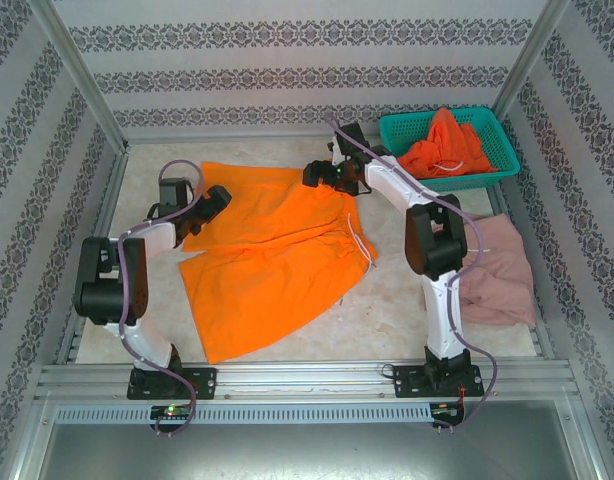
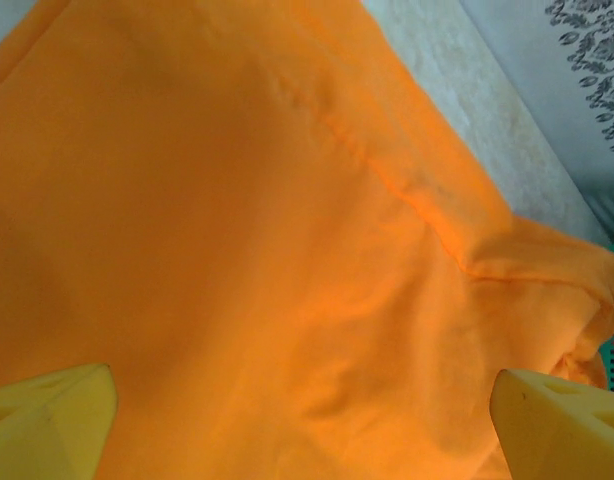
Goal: Fold and stack the shorts
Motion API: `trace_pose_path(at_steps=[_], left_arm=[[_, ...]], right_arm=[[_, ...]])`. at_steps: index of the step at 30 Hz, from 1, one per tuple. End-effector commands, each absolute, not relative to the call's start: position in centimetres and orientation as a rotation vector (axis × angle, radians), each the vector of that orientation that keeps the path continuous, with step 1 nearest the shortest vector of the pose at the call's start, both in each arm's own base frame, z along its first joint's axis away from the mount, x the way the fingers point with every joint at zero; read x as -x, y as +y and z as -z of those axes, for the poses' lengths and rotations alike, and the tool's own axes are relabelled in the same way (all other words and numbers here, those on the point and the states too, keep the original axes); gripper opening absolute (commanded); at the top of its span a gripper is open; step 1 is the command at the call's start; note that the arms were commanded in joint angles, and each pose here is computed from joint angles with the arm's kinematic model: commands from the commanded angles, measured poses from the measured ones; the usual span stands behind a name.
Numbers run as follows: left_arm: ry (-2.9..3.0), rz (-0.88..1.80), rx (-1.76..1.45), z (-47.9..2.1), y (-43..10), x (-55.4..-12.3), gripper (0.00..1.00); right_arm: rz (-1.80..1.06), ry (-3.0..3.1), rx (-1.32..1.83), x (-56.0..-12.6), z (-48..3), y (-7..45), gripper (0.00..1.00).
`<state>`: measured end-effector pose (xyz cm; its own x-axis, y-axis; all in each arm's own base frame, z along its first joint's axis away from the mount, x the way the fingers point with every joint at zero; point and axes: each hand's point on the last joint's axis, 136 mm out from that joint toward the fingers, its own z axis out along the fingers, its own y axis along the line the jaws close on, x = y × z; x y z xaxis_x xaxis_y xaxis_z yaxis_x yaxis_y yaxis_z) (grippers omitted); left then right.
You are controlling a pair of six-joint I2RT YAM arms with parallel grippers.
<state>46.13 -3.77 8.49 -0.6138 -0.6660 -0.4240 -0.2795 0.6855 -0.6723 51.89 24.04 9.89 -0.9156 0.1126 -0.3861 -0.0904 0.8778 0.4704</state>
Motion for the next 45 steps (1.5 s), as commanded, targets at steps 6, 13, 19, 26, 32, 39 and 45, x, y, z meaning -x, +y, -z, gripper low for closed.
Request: trace_pose_path(at_steps=[6,13,19,26,32,39,45], left_arm=[[2.163,0.772,0.721,-6.9,-2.7,-52.6,0.95],[2.189,0.673,0.758,-5.5,0.1,-55.6,0.94],[2.209,0.653,0.761,-5.0,0.9,-58.9,0.94],[2.193,0.653,0.769,-4.5,1.4,-62.4,0.93],[2.123,0.655,0.651,-12.4,1.2,-64.4,0.92],[2.047,0.589,0.562,-24.7,0.6,-54.8,0.93],[2.185,0.609,0.691,-23.2,-1.2,-40.8,0.93]], right_arm=[[-0.672,2.699,-0.273,-55.4,-5.9,21.5,0.95],[-0.546,2.719,-0.386,-55.9,-3.9,18.8,0.95],[-0.421,2.740,-0.455,-56.1,-3.2,16.8,0.96],[-0.440,2.722,-0.493,-56.6,-4.2,16.8,0.97],[-0.655,2.575,-0.364,-56.8,-12.3,19.9,0.98],[-0.749,2.401,-0.092,-51.7,-23.9,22.4,0.98],[-0.701,2.292,0.145,-45.3,-28.4,23.5,0.98]])
